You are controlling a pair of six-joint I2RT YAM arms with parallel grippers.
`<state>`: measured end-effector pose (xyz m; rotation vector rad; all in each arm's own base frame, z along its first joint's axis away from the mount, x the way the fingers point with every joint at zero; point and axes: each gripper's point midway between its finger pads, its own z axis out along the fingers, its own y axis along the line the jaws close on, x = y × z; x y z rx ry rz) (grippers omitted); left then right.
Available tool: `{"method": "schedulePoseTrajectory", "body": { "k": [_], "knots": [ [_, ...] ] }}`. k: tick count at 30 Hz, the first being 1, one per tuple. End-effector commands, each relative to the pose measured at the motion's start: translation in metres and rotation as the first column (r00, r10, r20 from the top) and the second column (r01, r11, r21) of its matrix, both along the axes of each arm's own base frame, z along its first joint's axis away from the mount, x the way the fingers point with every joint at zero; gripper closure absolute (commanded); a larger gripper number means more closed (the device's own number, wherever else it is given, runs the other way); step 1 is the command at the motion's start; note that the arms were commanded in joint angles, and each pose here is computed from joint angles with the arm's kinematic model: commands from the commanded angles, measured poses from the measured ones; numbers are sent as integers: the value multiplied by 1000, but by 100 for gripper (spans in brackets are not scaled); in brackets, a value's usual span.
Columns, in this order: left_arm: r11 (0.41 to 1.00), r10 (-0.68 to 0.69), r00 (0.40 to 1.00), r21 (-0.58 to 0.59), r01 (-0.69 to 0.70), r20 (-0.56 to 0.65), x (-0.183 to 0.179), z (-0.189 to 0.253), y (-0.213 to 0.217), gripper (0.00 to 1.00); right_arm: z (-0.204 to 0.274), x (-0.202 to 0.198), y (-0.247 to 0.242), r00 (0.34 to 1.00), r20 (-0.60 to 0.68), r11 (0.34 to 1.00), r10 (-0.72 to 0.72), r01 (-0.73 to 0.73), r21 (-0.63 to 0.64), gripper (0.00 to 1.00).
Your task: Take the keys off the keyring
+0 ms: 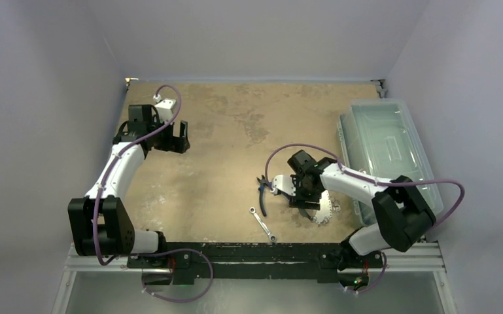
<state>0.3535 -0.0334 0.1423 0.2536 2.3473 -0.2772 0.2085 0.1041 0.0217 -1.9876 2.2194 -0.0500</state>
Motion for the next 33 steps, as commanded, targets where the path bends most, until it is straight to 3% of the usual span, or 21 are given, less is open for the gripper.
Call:
{"method": "schedulePoseTrajectory", "body": {
  "k": [1, 9, 20, 26, 33],
  "knots": [
    [1000, 12, 999, -4, -12, 42, 8, 14, 0, 1, -16, -2, 5, 999, 10, 999, 38, -38, -30, 34],
    [1000, 17, 999, -7, -17, 41, 9, 15, 0, 1, -35, -17, 33, 993, -35, 994, 113, -113, -9, 42],
    [999, 0, 1000, -54, 0, 3, 12, 17, -6, 1, -33, -37, 152, 960, -172, 955, 220, -176, 237, 43],
    [999, 13, 1000, -53, -13, 10, 14, 21, -2, 1, -27, -23, 225, 957, -170, 916, 234, -158, 370, 41],
    [987, 80, 996, -135, -83, -24, 26, 22, 23, 1, -20, 0, 306, 968, -182, 851, 175, -56, 521, 39]
  ]
}}
